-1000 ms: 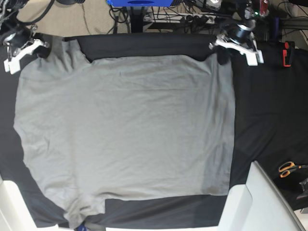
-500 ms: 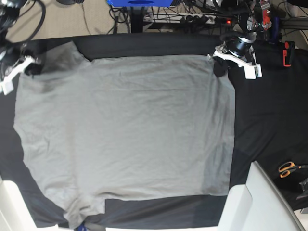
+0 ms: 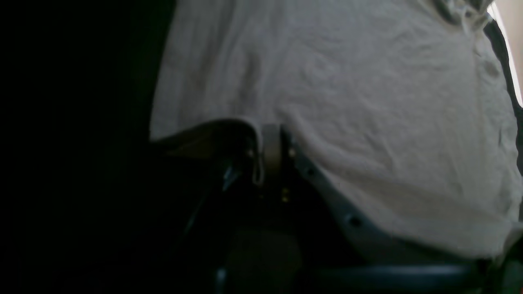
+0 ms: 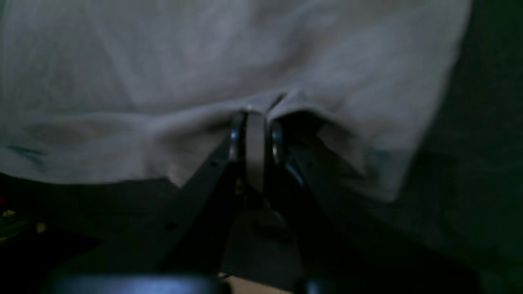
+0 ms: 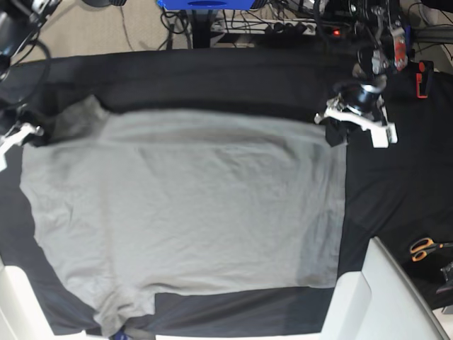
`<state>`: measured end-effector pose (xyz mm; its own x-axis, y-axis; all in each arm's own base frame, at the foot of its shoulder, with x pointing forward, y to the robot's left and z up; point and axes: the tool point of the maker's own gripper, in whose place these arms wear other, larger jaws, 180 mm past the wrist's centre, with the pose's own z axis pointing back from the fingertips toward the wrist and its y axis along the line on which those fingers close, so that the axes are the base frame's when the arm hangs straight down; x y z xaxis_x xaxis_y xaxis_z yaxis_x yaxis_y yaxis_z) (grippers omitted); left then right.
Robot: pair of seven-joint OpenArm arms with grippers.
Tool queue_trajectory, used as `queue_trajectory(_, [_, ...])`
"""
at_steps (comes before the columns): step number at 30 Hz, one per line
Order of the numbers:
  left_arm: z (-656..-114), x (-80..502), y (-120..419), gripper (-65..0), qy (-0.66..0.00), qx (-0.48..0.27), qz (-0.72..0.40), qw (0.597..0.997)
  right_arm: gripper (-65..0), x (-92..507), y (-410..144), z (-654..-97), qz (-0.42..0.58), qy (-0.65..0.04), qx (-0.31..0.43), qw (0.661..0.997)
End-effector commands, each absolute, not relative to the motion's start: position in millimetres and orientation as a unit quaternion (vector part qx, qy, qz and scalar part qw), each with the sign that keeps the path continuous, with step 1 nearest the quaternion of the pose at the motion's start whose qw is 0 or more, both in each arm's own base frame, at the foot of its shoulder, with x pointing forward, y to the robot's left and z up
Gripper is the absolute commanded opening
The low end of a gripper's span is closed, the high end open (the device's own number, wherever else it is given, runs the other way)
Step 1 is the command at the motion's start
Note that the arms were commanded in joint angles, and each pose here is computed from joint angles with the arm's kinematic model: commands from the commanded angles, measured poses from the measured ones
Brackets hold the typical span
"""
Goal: Fold the T-shirt properly
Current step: 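Lift the shoulder edge with both grippers and fold it over toward the hem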
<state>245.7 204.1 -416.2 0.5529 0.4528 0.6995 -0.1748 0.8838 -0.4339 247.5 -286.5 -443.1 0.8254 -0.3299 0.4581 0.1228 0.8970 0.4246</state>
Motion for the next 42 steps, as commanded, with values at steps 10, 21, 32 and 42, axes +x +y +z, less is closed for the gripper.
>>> queue_trajectory(10, [-392,271,224,-65.0,-0.474,-0.147,0.187,0.848,-64.5,291,-302,-425,-0.118,-0.300,0.204,0.924])
queue_trajectory(21, [-402,285,238,-65.0,-0.463,-0.124,0.187,0.857,-64.5,331,-260,-426,-0.064,-0.326,0.231,0.914])
queue_trajectory(32, [-391,317,248,-65.0,-0.467,-0.077,0.138,0.870,-64.5,364,-251,-412,-0.065,-0.344,0.251,0.902])
queue_trajectory(42, [-402,333,251,-65.0,-0.449,-0.081,0.149,0.877,-64.7,389,-238,-420,-0.052,-0.344,0.244,0.905])
